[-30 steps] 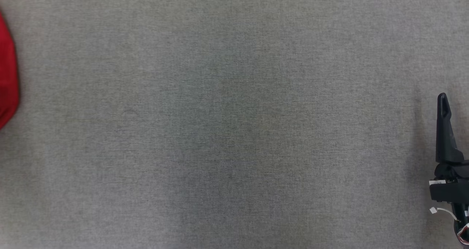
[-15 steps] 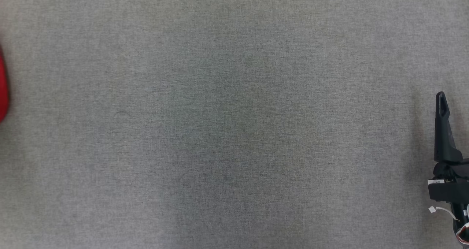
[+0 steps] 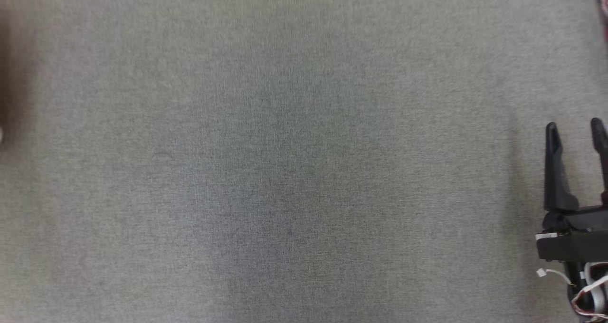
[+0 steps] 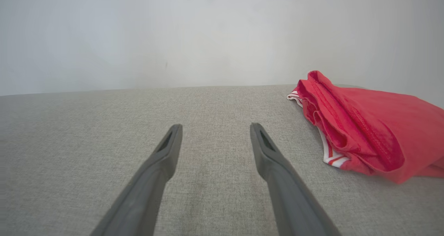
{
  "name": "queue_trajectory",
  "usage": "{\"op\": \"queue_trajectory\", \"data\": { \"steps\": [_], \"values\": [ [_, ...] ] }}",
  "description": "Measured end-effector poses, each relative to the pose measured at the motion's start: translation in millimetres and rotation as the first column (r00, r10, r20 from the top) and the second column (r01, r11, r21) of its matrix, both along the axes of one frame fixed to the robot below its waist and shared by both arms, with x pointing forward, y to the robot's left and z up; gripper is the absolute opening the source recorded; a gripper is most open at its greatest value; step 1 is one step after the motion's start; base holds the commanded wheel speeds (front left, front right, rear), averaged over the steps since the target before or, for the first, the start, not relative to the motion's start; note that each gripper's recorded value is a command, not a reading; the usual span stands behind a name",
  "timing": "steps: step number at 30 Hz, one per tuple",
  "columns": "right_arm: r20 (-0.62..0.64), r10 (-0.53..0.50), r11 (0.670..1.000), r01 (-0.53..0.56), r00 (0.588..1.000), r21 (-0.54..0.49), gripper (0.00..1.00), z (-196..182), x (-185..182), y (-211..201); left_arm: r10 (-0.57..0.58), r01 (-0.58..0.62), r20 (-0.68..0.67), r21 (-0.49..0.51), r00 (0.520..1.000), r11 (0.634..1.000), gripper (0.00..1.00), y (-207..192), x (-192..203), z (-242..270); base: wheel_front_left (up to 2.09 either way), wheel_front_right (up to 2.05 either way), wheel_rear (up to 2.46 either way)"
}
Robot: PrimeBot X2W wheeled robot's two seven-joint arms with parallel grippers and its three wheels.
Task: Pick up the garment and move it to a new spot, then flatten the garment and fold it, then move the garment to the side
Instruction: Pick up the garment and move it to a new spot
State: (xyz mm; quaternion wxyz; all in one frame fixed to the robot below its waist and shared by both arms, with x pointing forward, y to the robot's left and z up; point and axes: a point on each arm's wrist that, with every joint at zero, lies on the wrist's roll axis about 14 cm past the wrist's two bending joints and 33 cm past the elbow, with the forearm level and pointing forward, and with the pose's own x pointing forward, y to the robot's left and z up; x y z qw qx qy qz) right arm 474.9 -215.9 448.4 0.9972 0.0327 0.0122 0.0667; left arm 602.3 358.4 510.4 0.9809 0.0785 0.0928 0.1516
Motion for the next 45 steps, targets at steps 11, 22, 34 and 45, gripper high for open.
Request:
{"op": "queue_trajectory", "data": {
  "steps": [11, 22, 34, 45],
  "values": [
    [0.068, -0.052, 0.996, 0.046, 0.996, 0.082, 1.0, 36, -23, 6, -0.334, 0.287, 0.414, 0.173, 0.847, 0.942, 0.0, -118, 21, 193, 0.0, 0.0, 0.0],
    [0.089, -0.234, 0.967, 0.223, 0.968, 0.119, 1.0, 56, -72, -38, -0.641, 0.645, 0.518, 0.206, 0.566, 0.736, 0.0, -311, 2, 265, 0.0, 0.0, 0.0],
    [0.104, -0.412, 0.909, 0.402, 0.905, 0.105, 1.0, 70, -126, -91, -0.812, 0.884, 0.505, 0.18, 0.293, 0.431, 0.0, -469, -50, 230, 0.0, 0.0, 0.0],
    [0.099, -0.335, 0.94, 0.324, 0.937, 0.111, 1.0, 64, -103, -68, -0.845, 0.909, 0.366, -0.003, 0.39, 0.418, 0.0, -449, -86, 90, 0.0, 0.0, 0.0]
  ]
}}
